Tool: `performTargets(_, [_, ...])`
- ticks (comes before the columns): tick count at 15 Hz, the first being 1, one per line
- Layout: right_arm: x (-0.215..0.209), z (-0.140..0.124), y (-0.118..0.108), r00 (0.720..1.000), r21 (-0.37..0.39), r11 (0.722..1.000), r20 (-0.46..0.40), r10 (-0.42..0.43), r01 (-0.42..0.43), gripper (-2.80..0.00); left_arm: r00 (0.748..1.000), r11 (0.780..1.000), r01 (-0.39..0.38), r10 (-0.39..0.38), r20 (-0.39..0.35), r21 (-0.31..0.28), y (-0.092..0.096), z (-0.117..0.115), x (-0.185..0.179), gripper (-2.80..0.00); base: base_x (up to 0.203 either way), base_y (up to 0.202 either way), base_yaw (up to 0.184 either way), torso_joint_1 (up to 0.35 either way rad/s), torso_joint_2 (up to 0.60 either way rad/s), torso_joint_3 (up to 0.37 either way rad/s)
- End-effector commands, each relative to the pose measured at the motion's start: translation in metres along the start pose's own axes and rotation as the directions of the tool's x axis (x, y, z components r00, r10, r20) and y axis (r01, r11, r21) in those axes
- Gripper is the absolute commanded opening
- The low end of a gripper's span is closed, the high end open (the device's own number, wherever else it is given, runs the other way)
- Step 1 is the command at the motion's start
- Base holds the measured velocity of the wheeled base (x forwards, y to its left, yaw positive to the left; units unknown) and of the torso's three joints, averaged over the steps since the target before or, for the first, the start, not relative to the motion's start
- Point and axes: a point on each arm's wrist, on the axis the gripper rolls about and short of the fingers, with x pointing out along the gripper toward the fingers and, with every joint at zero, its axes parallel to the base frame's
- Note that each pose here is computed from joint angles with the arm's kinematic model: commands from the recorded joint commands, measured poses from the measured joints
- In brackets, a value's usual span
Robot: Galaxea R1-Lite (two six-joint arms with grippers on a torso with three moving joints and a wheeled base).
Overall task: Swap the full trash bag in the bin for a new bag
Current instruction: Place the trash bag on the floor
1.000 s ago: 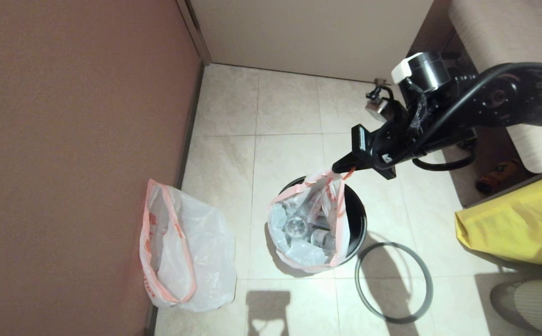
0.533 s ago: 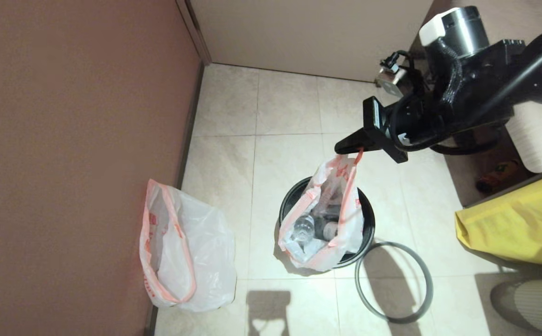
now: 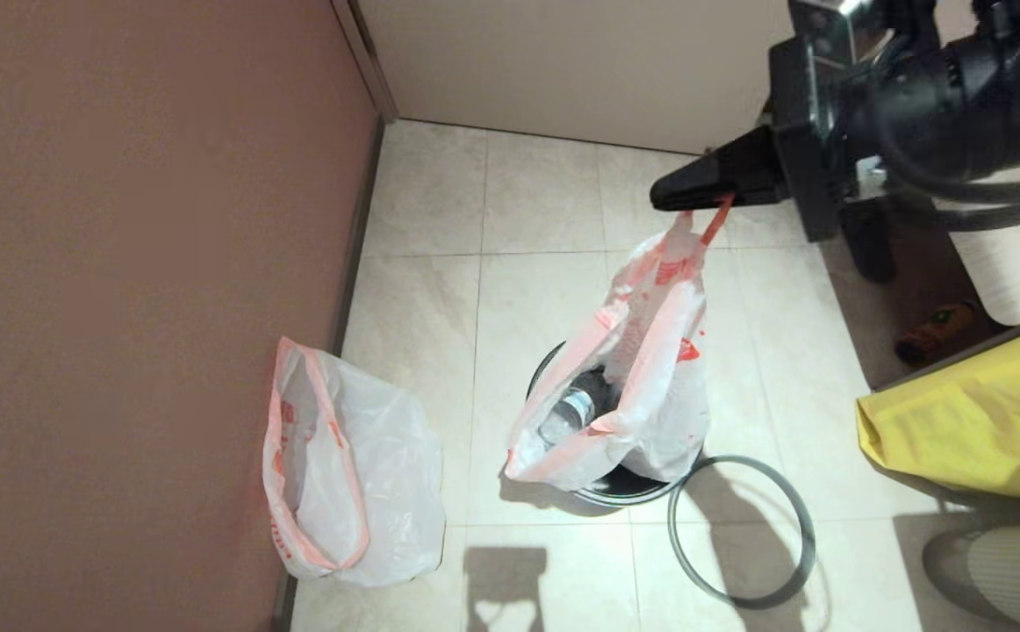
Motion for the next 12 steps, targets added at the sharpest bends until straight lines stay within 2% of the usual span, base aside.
performTargets(1, [-0.035,-0.001,0.021,0.997,-0.035,0.998,0.060,0.047,-0.045,-2.80,1.000,1.000,0.000,0.000,0.001,-0.001,0.000,0.000,0.000,-2.80,0.000,0.000,0.000,0.000,0.00,0.000])
performTargets(4, [-0.093,-0.002,0.044,0.976,-0.096,0.994,0.208,0.070,-0.051,-2.80,1.000,1.000,0.000,0.000,0.001,0.000,0.000,0.000,0.000,-2.80,0.000,0.000,0.000,0.000,0.00,0.000])
performTargets(6, [-0.135,0.001,0.052,0.926,-0.138,0.990,0.376,0.047,0.005,-2.80,1.000,1.000,0.000,0.000,0.001,-0.001,0.000,0.000,0.000,-2.80,0.000,0.000,0.000,0.000,0.00,0.000])
performTargets(7, [-0.150,0.004,0.052,0.891,-0.150,0.987,0.454,0.020,0.054,-2.80,1.000,1.000,0.000,0.000,0.001,-0.001,0.000,0.000,0.000,-2.80,0.000,0.000,0.000,0.000,0.00,0.000])
performTargets(9, [-0.175,0.010,0.049,0.798,-0.145,0.973,0.599,-0.059,0.181,-2.80,1.000,1.000,0.000,0.000,0.001,-0.001,0.000,0.000,0.000,-2.80,0.000,0.000,0.000,0.000,0.00,0.000])
performTargets(12, [-0.199,0.024,0.026,0.636,-0.041,0.916,0.732,-0.244,0.399,-2.80,1.000,1.000,0.000,0.000,0.001,-0.001,0.000,0.000,0.000,-2.80,0.000,0.000,0.000,0.000,0.00,0.000])
